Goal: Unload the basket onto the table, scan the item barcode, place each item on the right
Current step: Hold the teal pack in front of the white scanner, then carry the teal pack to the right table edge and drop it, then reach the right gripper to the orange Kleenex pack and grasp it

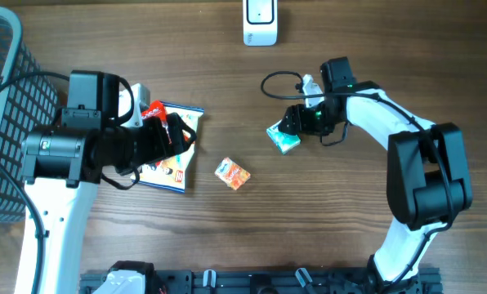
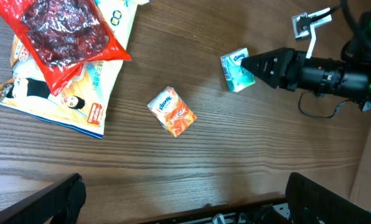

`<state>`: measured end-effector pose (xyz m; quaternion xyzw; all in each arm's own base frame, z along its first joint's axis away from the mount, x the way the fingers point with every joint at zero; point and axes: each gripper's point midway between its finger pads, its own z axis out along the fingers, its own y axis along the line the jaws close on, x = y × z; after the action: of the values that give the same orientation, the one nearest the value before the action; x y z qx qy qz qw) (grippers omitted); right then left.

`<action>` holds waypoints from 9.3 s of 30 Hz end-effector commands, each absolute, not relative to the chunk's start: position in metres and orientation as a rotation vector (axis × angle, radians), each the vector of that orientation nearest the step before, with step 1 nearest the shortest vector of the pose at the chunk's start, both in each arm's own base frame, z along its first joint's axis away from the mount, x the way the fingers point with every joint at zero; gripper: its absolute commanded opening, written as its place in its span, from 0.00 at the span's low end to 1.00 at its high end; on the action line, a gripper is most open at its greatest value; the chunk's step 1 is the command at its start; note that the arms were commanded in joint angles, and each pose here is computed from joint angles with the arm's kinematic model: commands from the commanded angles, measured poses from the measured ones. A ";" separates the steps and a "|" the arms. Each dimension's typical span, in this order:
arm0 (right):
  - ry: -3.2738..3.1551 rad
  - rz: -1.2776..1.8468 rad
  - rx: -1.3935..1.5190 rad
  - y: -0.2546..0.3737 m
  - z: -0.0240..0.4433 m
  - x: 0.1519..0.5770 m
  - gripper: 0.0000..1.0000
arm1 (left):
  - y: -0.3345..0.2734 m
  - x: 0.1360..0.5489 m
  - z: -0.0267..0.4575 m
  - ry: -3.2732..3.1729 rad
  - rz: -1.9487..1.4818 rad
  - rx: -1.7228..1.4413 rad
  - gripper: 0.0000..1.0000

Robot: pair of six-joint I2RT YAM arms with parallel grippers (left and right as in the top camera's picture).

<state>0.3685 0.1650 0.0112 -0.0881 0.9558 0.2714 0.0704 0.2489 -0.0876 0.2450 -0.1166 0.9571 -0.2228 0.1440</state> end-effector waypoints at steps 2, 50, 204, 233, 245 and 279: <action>2.870 0.889 -0.435 0.171 -0.005 0.351 0.63 | -0.089 0.248 0.243 2.764 -0.643 -0.324 1.00; 2.127 2.210 -0.024 0.201 0.228 0.411 0.04 | -0.089 0.248 0.243 2.764 -0.643 -0.324 1.00; 2.475 1.084 -0.178 0.134 0.211 0.431 1.00 | -0.089 0.248 0.243 2.764 -0.642 -0.324 1.00; 3.044 0.892 -0.171 0.282 0.009 0.255 0.59 | -0.089 0.248 0.243 2.764 -0.642 -0.324 1.00; 2.839 0.981 -0.490 0.298 0.017 0.267 0.58 | -0.089 0.248 0.243 2.764 -0.643 -0.323 1.00; 3.028 0.985 -0.107 0.304 -0.004 0.240 0.42 | -0.089 0.248 0.243 2.764 -0.642 -0.324 1.00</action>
<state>0.2505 0.3017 0.0066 -0.0351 0.9496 0.3116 -0.0020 0.2484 -0.0876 0.2437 -0.1170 0.9574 -0.2224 0.1422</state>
